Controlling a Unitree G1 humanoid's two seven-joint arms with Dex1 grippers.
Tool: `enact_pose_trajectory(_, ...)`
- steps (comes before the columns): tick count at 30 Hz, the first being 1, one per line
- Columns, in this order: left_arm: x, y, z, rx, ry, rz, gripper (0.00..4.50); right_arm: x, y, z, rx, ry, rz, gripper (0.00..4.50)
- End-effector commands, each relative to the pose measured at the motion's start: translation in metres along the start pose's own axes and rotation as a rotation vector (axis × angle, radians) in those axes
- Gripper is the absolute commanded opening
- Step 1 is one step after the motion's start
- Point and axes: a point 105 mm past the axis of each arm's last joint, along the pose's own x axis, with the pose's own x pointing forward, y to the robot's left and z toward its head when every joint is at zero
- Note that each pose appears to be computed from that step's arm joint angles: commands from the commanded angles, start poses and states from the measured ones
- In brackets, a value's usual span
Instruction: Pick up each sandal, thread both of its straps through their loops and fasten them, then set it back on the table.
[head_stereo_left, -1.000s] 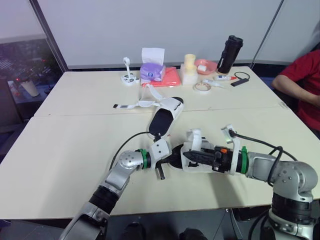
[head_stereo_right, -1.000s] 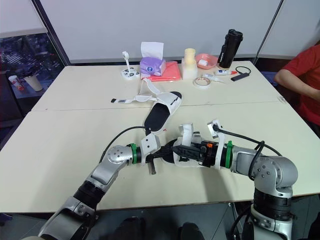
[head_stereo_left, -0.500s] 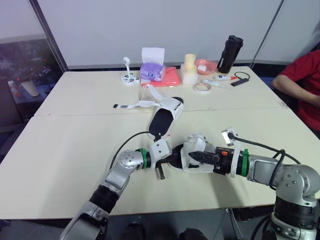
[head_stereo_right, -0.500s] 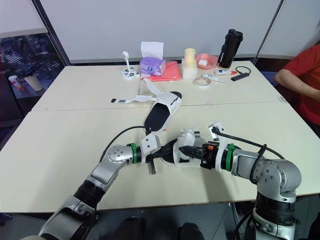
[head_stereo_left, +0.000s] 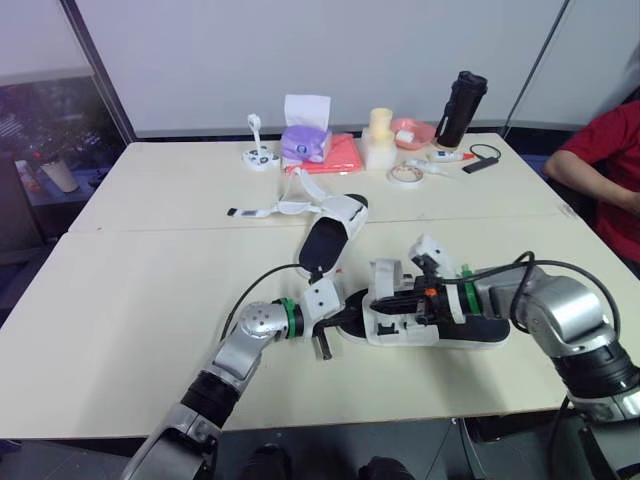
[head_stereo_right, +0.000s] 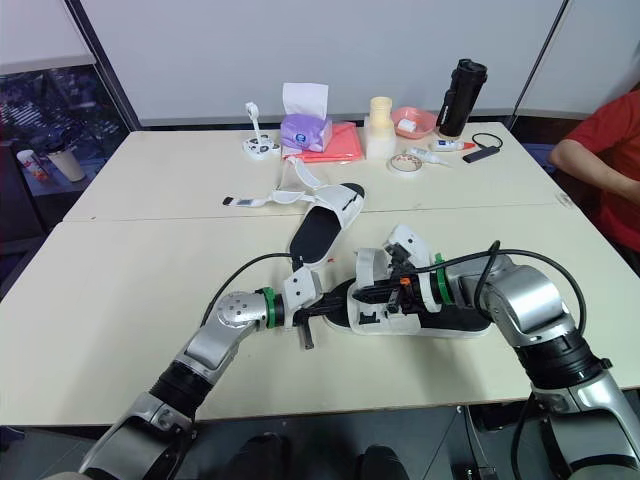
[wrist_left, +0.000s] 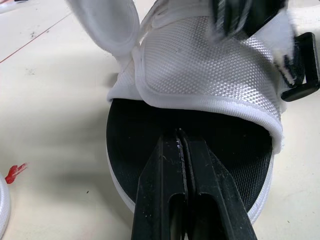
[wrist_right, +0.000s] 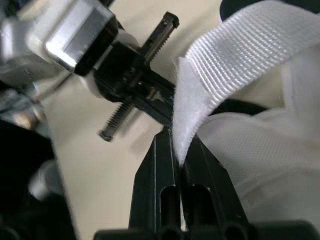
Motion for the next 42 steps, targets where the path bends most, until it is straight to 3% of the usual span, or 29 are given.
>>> enact_pose_trajectory(1,-0.006,-0.019,-0.054,-0.128,0.183,-0.009,0.0,-0.002,0.004,0.002,-0.084,0.03,0.04,0.08)
enact_pose_trajectory(6,-0.007,-0.019,-0.055,-0.139,0.181,0.0,0.0,-0.007,0.017,-0.004,-0.11,0.068,0.127,0.08)
enact_pose_trajectory(16,-0.007,-0.019,-0.055,-0.142,0.182,-0.009,0.0,-0.018,0.0,-0.01,-0.185,0.101,0.074,0.08)
enact_pose_trajectory(30,-0.006,-0.017,-0.056,-0.144,0.181,0.002,0.0,-0.007,0.014,-0.019,-0.201,0.122,0.158,0.08)
enact_pose_trajectory(33,-0.007,-0.017,-0.055,-0.145,0.18,0.003,0.0,-0.012,0.017,-0.019,-0.183,0.108,0.162,0.85)
enact_pose_trajectory(40,-0.007,-0.018,-0.05,-0.145,0.155,-0.013,0.0,-0.048,0.013,0.002,-0.046,-0.041,0.037,4.32)
enact_pose_trajectory(42,-0.008,-0.02,-0.05,-0.15,0.158,-0.034,0.0,-0.066,0.015,0.002,0.005,-0.068,-0.005,4.32)
